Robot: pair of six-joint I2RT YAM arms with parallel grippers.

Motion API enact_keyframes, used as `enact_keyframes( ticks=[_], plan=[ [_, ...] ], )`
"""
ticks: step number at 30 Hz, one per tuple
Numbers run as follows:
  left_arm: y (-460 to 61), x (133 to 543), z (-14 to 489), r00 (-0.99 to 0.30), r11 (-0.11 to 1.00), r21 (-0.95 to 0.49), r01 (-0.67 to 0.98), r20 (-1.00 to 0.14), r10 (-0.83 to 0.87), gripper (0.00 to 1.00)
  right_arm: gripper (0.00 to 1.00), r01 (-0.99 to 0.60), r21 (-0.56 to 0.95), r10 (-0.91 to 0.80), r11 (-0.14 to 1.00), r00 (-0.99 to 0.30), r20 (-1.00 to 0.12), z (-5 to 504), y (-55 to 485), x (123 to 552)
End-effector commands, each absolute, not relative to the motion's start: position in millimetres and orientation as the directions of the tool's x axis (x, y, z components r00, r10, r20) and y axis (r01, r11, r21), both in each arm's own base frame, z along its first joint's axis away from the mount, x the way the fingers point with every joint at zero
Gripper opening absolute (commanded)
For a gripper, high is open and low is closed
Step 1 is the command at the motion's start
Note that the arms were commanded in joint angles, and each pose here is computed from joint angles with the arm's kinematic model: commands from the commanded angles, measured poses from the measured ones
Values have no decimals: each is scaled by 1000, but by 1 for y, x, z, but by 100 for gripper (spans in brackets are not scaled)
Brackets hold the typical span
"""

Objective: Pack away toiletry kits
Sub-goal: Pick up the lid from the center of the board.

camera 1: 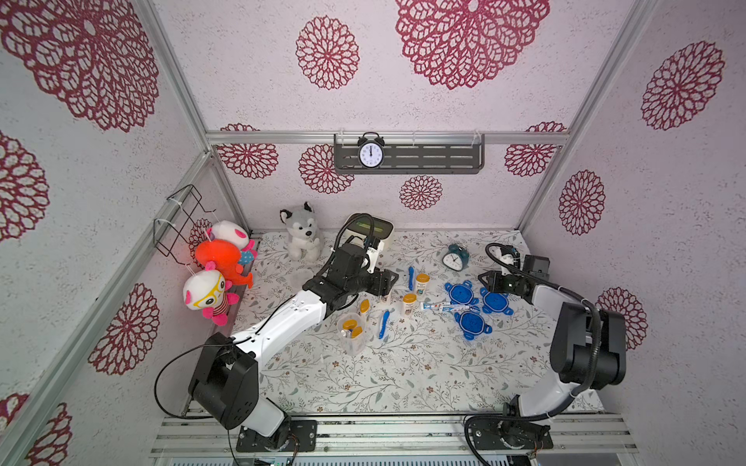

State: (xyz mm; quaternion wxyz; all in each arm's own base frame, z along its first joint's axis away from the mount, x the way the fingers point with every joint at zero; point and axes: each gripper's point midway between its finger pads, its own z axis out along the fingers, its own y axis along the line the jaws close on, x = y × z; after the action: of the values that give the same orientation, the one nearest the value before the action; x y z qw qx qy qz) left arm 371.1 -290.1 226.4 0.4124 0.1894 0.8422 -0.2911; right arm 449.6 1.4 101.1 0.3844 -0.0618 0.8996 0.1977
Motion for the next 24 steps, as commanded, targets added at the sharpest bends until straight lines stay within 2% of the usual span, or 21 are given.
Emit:
enact_keyframes(
  ticks=[1,7,15,24],
  plan=[
    [-291,372,229,-567,751,-327,574,-820,76,71,36,-386,265,-88,883,-693,-715,95,8,451],
    [-292,370,228,-571,742,-336,580,-817,76,71,36,-478,270,-186,836,-710,-679,81,17,461],
    [-291,368,232,-565,741,-334,582,-822,73,72,36,-456,288,-224,842,-782,-582,58,17,466],
    [-291,366,233,-565,736,-337,588,-822,74,72,31,-479,295,-276,827,-802,-530,45,27,470]
  ],
)
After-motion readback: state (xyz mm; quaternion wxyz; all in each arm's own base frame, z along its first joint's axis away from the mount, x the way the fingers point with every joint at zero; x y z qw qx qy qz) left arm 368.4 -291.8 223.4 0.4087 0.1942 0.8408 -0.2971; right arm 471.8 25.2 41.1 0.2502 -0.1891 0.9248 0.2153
